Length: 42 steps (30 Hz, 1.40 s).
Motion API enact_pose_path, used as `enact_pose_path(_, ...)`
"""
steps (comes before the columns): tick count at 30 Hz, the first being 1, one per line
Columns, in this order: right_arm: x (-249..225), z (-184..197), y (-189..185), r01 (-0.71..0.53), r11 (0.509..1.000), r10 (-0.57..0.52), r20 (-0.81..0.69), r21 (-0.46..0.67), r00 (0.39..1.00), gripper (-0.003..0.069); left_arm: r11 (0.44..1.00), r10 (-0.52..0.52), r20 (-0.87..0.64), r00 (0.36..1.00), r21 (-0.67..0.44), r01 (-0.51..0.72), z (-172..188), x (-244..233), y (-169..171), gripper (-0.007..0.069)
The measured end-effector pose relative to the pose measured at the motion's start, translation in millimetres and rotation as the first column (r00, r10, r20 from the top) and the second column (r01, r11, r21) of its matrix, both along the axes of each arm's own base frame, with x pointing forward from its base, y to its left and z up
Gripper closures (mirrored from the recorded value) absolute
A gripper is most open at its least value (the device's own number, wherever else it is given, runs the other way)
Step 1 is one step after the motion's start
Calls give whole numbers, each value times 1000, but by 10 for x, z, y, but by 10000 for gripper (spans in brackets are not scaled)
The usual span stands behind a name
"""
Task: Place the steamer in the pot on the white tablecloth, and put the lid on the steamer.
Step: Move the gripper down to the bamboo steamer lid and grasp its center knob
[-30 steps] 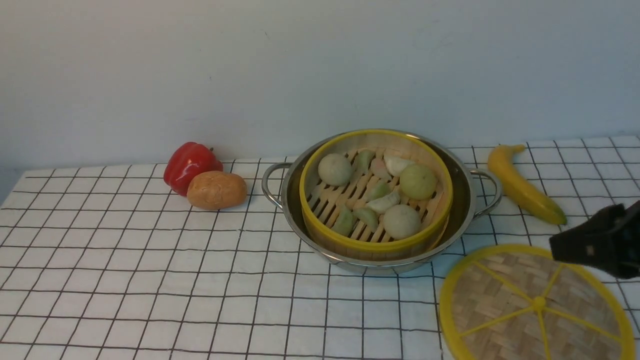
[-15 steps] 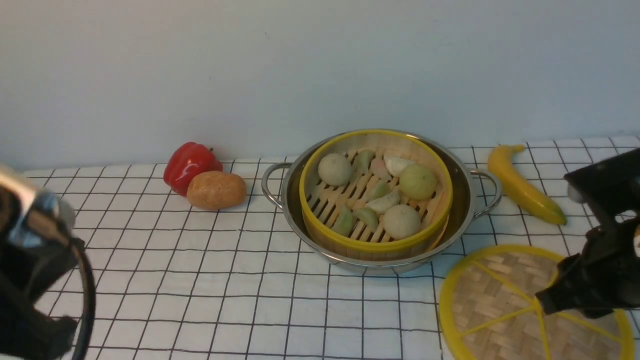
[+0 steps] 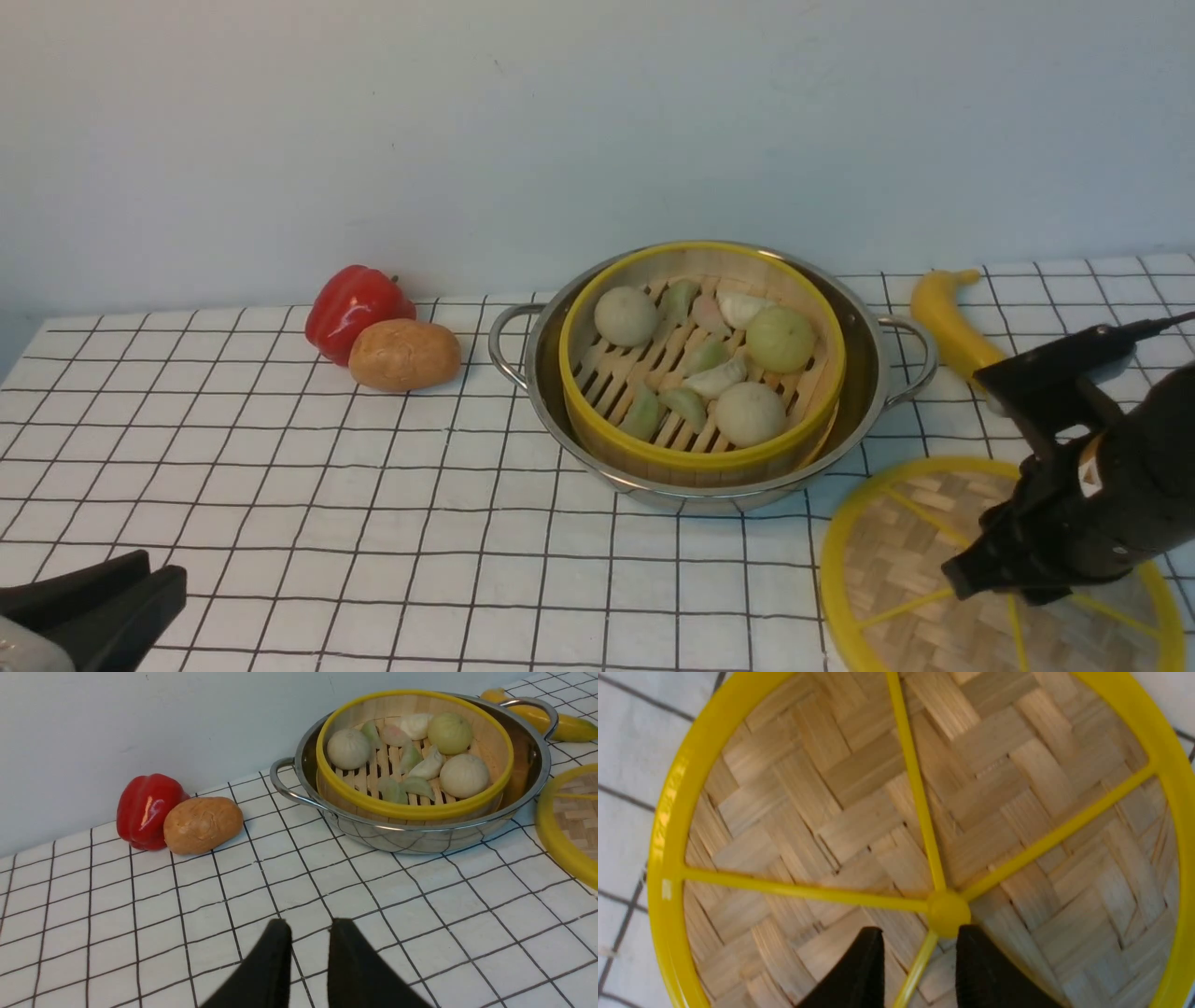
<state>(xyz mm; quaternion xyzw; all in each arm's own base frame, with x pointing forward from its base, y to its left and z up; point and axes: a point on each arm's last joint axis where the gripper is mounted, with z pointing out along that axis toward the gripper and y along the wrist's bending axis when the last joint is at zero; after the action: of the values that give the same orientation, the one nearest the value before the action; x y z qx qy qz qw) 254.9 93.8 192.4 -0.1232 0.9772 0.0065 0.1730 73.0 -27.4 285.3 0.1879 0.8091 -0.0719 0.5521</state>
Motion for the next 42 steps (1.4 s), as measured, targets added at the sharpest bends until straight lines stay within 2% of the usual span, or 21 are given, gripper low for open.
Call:
enact_pose_path(25,119,-158,12,-2,999,2,12,-37,1000,417,1000,0,-1,1000,-3,0,0,0,-1,498)
enact_pose_path(29,128,-201,16,-1,999,0,-1,-41,1000,452,1000,0,-1,1000,-3,0,0,0,-1,498)
enact_pose_path(32,131,-211,14,-3,999,3,-3,-46,1000,511,1000,0,-1,1000,-3,0,0,0,-1,498)
enact_pose_path(34,131,-211,13,-5,999,4,-3,-48,1000,510,1000,0,-1,1000,-3,0,0,0,-1,498)
enact_pose_path(40,135,-92,-15,18,994,-28,-93,-110,995,510,1000,0,-1,1000,-3,0,0,0,-1,498)
enact_pose_path(42,176,104,-16,36,990,-51,-112,-133,992,510,1000,0,-1,1000,-3,0,0,0,-1,498)
